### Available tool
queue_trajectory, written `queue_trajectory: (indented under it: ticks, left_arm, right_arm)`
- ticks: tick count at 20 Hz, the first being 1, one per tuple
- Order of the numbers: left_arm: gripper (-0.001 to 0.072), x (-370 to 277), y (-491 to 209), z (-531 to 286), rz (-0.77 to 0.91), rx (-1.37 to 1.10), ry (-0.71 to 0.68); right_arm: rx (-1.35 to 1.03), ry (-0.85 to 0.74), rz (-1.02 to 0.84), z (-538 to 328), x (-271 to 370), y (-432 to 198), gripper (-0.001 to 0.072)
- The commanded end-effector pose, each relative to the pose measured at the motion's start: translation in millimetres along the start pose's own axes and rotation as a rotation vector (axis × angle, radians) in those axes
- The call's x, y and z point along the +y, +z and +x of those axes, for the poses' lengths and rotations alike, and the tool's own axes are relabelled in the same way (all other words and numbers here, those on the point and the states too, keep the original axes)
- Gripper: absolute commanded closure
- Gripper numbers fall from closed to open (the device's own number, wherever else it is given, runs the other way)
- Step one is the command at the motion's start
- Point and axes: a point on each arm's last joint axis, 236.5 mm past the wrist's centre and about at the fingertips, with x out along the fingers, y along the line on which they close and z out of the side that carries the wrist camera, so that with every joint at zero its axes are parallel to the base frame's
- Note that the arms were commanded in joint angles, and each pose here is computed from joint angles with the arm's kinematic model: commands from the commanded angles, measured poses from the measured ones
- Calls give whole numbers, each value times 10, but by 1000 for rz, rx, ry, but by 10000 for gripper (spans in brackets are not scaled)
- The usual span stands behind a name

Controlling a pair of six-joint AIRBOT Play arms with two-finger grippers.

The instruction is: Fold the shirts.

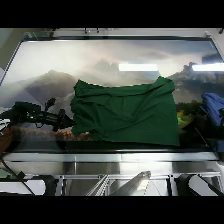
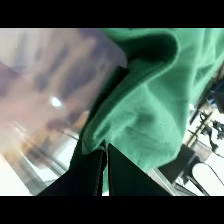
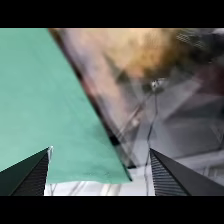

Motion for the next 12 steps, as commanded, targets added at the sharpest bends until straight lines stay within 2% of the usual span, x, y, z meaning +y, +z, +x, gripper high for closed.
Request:
queue_trajectory:
  ticks: [1, 6, 7, 8, 9, 12]
  left_arm:
    - [683, -44, -70, -6, 9, 31, -18]
    - [682, -44, -69, -6, 9, 30, -18]
    - [682, -44, -68, -6, 9, 30, -18]
    - [683, -46, -67, -6, 9, 29, -19]
    - [683, -46, -68, -6, 9, 30, -19]
    - [683, -61, -83, -7, 8, 36, -25]
  right_arm:
    - [57, -23, 47, 192, -159, -186, 23]
    - [89, 134, 42, 397, 77, -173, 26]
    - [91, 182, 48, 422, 164, -154, 75]
    - [100, 218, 50, 443, 227, -156, 165]
    - [116, 245, 48, 471, 283, -176, 206]
    - [187, 257, 21, 588, 400, -323, 206]
